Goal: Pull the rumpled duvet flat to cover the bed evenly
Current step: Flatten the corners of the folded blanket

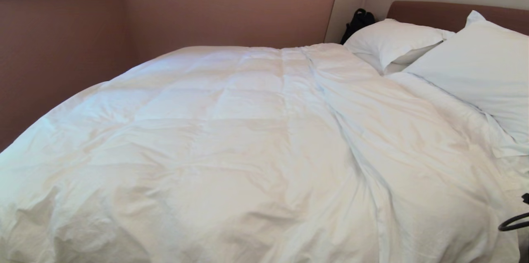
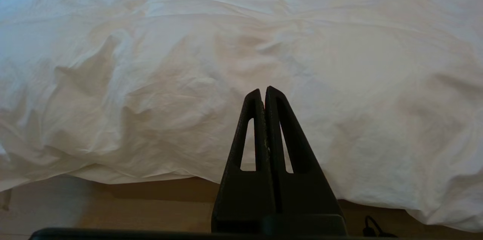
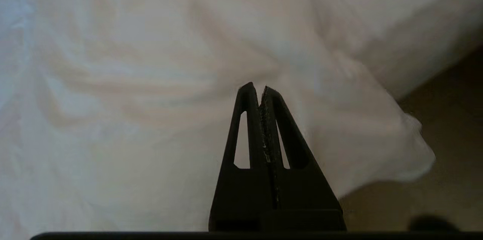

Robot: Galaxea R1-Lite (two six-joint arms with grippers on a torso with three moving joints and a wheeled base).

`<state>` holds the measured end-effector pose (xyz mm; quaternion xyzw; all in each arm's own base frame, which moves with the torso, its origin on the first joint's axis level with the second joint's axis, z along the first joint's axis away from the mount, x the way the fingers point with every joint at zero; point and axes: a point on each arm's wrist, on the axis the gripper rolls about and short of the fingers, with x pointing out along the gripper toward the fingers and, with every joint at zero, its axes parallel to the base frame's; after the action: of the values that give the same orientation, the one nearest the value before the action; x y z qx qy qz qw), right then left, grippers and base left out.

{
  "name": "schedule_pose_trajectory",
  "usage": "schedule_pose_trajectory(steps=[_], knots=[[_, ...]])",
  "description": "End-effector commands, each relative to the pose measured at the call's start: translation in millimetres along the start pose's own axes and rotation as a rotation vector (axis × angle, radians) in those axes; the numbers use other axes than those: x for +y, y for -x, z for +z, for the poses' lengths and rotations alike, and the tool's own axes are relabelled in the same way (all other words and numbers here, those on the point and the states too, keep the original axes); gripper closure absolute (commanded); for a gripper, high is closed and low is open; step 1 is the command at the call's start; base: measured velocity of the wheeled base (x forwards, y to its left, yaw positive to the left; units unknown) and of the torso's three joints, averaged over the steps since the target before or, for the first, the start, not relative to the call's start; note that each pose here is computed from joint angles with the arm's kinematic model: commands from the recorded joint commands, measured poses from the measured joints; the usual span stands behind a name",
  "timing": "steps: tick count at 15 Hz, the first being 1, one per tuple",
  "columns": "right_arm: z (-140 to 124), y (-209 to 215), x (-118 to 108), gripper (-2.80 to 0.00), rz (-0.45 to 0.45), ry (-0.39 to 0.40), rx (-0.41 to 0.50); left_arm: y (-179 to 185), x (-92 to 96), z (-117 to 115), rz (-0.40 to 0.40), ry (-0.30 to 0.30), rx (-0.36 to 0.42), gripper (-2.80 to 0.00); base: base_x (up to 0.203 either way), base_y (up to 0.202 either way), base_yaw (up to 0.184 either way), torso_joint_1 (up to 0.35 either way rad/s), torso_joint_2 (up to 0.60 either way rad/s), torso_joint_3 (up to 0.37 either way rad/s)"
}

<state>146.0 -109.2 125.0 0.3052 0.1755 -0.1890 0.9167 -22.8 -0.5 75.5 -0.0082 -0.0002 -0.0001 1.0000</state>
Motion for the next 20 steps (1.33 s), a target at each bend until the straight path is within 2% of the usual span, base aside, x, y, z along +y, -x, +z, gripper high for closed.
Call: schedule_pose_trajectory(steps=[1,3,7,10,15,20], knots=[[-15.9,-12.0,-23.7,0.00,-0.115,-0.055,0.157,0.0,0.0,0.0,0.000,0.002,0.000,0.00,0.000,0.000,0.000,0.000,0.00,0.000],[-18.2,-21.8,-46.6,0.00,-0.176,-0.069,0.178,0.0,0.0,0.0,0.000,0.000,0.000,0.00,0.000,0.000,0.000,0.000,0.00,0.000],[-24.0,-27.3,-73.1,0.00,-0.219,-0.037,0.115,0.0,0.0,0.0,0.000,0.002,0.000,0.00,0.000,0.000,0.000,0.000,0.00,0.000],[-23.7,-26.5,-90.5,0.00,-0.269,-0.085,0.097,0.0,0.0,0.0,0.000,0.002,0.000,0.00,0.000,0.000,0.000,0.000,0.00,0.000],[-22.3,-25.0,-91.5,0.00,-0.270,-0.172,0.079,0.0,0.0,0.0,0.000,0.000,0.000,0.00,0.000,0.000,0.000,0.000,0.00,0.000],[-29.5,-31.8,-96.8,0.00,-0.257,-0.203,0.129,0.0,0.0,0.0,0.000,0.002,0.000,0.00,0.000,0.000,0.000,0.000,0.00,0.000]])
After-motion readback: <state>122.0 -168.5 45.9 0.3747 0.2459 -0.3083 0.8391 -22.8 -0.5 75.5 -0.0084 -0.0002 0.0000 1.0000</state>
